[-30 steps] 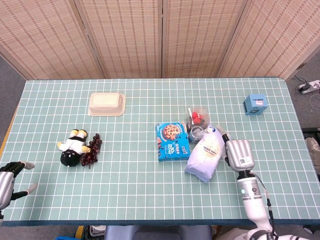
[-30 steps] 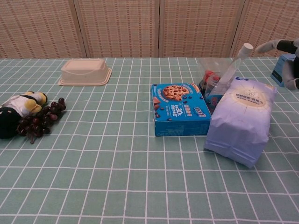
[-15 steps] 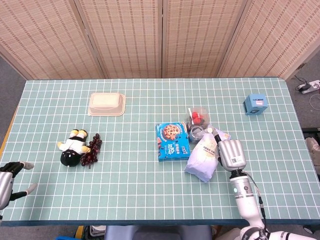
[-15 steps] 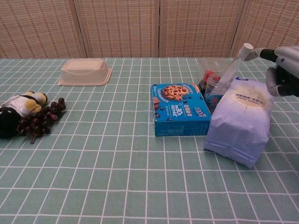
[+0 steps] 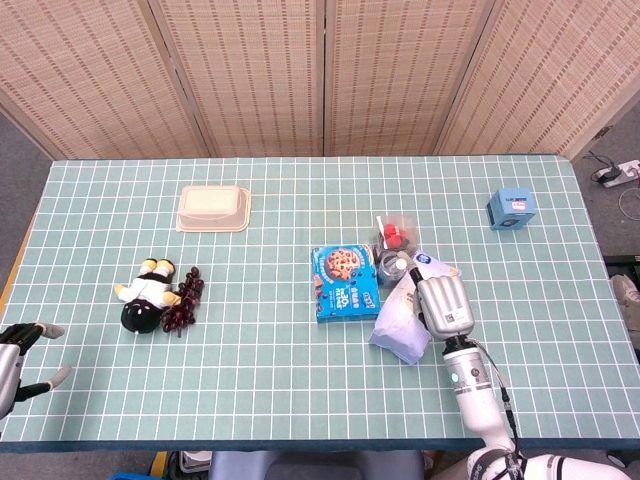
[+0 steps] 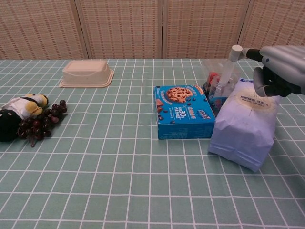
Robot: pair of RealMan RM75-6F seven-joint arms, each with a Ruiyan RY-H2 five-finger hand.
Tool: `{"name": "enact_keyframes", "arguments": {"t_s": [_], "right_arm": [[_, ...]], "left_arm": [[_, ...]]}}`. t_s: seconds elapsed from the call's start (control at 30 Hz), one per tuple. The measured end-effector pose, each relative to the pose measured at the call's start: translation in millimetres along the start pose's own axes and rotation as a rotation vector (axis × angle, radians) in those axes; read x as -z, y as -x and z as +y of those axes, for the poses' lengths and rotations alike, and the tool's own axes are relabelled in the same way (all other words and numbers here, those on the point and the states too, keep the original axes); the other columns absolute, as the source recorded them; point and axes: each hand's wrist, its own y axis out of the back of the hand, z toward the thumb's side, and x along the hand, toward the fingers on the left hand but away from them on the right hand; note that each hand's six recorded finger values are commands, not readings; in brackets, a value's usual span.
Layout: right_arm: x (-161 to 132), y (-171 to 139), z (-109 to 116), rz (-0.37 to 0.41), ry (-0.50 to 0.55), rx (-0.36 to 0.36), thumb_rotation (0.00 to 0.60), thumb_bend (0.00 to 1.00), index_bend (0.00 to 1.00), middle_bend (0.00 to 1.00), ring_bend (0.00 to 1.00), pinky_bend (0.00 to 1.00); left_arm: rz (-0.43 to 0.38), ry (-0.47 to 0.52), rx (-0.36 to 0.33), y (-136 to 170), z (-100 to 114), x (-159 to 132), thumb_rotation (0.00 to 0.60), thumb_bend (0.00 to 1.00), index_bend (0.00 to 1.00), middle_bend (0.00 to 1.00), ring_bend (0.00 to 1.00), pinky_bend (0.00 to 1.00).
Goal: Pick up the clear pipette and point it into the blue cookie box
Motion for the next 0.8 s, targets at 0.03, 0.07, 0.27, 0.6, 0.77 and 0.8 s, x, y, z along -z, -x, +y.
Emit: {"name": "enact_keyframes", "arguments": {"t_s": [0.03, 0.07, 0.27, 0.6, 0.77, 0.8], "right_arm": [[-1.7, 0.4, 0.3, 0.004, -0.001, 0.000, 0.600, 0.87, 0.13, 1.00, 1.00, 1.00], [-3.9, 1.0, 0.8, 0.009, -0.002, 0.001, 0.600, 0.87, 0.13, 1.00, 1.00, 1.00], [-11.2, 3.2, 2.4, 0.023, -0.001, 0.003, 0.600, 0.87, 0.13, 1.00, 1.00, 1.00], [-4.3, 1.5, 8.7, 0.010, 0.007, 0.025, 0.600, 0.80, 0.13, 1.00, 1.00, 1.00], [7.6, -0.1, 15.1, -0.011, 0.023, 0.047, 0.600, 0.55, 0.14, 1.00, 1.00, 1.00], [9.8, -0.1, 16.0, -0.014, 0.025, 0.051, 0.600, 0.48, 0.14, 1.00, 1.00, 1.00]], "left_arm": [[0.000, 0.001, -0.001, 0.1, 0.3, 0.1, 0.600, 0.15, 0.50, 0.43, 0.35, 0.48], [0.000, 0.001, -0.001, 0.1, 0.5, 0.2, 0.600, 0.15, 0.50, 0.43, 0.35, 0.48], [0.001, 0.002, 0.002, 0.1, 0.6, 0.5, 0.600, 0.15, 0.50, 0.43, 0.35, 0.48], [-0.002, 0.001, 0.007, 0.0, -0.2, 0.0, 0.600, 0.15, 0.50, 0.43, 0.35, 0.48], [-0.004, -0.004, 0.014, -0.3, -1.7, -0.6, 0.600, 0.15, 0.50, 0.43, 0.35, 0.48], [-0.005, -0.004, 0.016, -0.3, -2.1, -0.9, 0.600, 0.15, 0.50, 0.43, 0.35, 0.48]]}}
